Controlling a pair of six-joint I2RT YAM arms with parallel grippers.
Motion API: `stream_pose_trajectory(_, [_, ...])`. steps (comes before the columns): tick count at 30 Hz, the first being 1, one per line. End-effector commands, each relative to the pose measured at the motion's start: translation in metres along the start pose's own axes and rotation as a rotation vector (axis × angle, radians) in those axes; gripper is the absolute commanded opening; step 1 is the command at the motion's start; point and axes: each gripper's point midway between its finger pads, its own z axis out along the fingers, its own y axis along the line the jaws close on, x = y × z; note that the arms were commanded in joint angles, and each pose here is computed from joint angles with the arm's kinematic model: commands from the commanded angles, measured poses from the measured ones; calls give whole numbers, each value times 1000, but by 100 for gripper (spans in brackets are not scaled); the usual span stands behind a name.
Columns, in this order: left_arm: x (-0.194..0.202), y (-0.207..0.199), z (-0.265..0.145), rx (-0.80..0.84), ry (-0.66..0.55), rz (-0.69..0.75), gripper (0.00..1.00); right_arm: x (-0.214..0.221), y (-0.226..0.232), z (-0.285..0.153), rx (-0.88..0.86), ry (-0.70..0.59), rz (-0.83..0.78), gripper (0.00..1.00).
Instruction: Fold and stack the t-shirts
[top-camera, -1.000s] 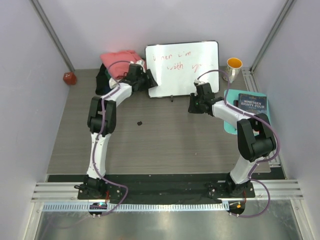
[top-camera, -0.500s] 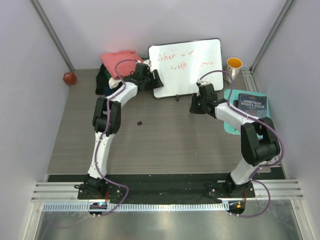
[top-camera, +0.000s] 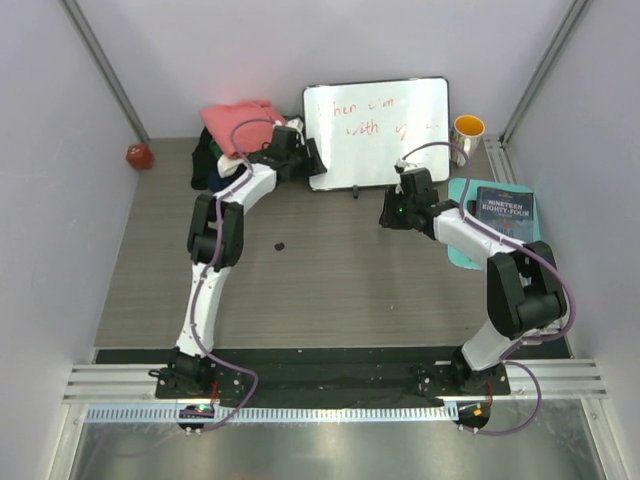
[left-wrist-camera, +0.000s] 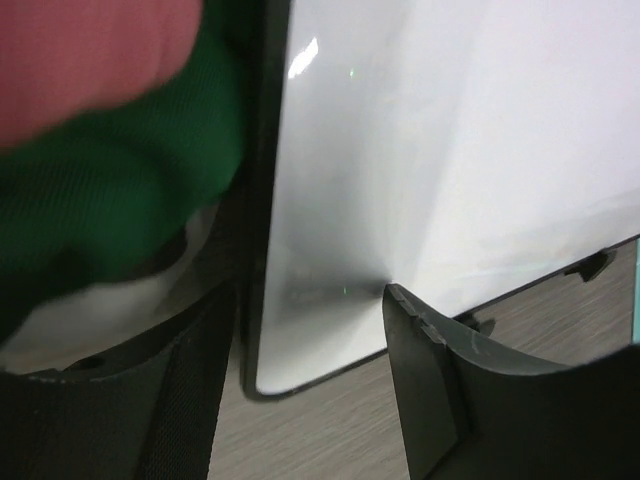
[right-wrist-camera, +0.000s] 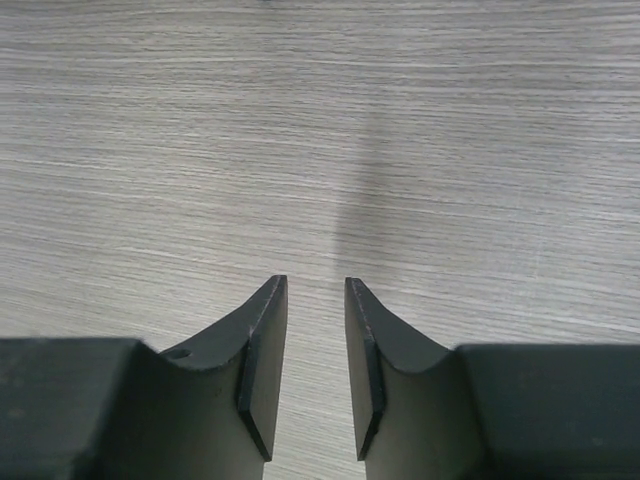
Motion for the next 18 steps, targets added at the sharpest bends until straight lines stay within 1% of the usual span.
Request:
stream_pose_trajectory(1, [-29, -1, -41, -31, -80, -6, 62, -26, 14, -19, -58, -90, 21, 46])
stream_pose_trajectory(2, [-35, -1, -55, -47, -97, -9, 62, -27, 16, -23, -68, -100, 21, 52])
stream_pose_trajectory(3, [-41, 2, -63, -59, -120, -4, 62, -28, 18, -25, -78, -104, 24, 50])
stream_pose_trajectory(4, [-36, 10, -69, -82, -119, 0, 62, -31, 20, -27, -88, -119, 23, 50])
stream_pose_trajectory(5, [-54, 5, -87, -96, -173, 12, 62, -35, 22, -33, -96, -137, 25, 51])
stream_pose_trajectory(7, [-62, 10, -102, -132, -197, 39, 62, -40, 26, -40, -112, -155, 28, 56])
stream_pose_trajectory(8, [-73, 12, -117, -154, -219, 37, 62, -44, 29, -46, -122, -173, 30, 58])
stream_pose_trajectory(9, [-76, 14, -125, -163, -223, 30, 62, -47, 33, -49, -144, -185, 33, 58])
stream_pose_trajectory(10, [-85, 9, -141, -158, -242, 24, 62, -48, 36, -51, -158, -190, 38, 59])
stream_pose_trajectory(11, [-93, 19, -155, -202, -265, 6, 62, -51, 41, -56, -184, -202, 39, 57])
stream_pose_trajectory(12, [-85, 26, -162, -226, -254, -2, 61, -53, 48, -58, -220, -208, 70, 53])
stream_pose_trajectory(13, [-86, 28, -173, -243, -269, -6, 61, -51, 55, -59, -260, -202, 79, 50])
stream_pose_trajectory(14, [-101, 20, -205, -254, -336, -2, 61, -53, 62, -61, -299, -207, 91, 47])
stream_pose_trajectory(15, [-84, 28, -210, -279, -314, -6, 61, -55, 74, -64, -344, -218, 88, 48])
stream_pose_trajectory(16, [-83, 25, -224, -275, -331, -7, 61, -52, 82, -67, -377, -211, 102, 47])
stream_pose_trajectory(17, [-92, 14, -252, -257, -389, -12, 61, -50, 88, -69, -391, -211, 99, 47])
stream_pose_trajectory(18, [-75, 24, -259, -286, -378, -39, 61, -58, 99, -75, -421, -262, 83, 49])
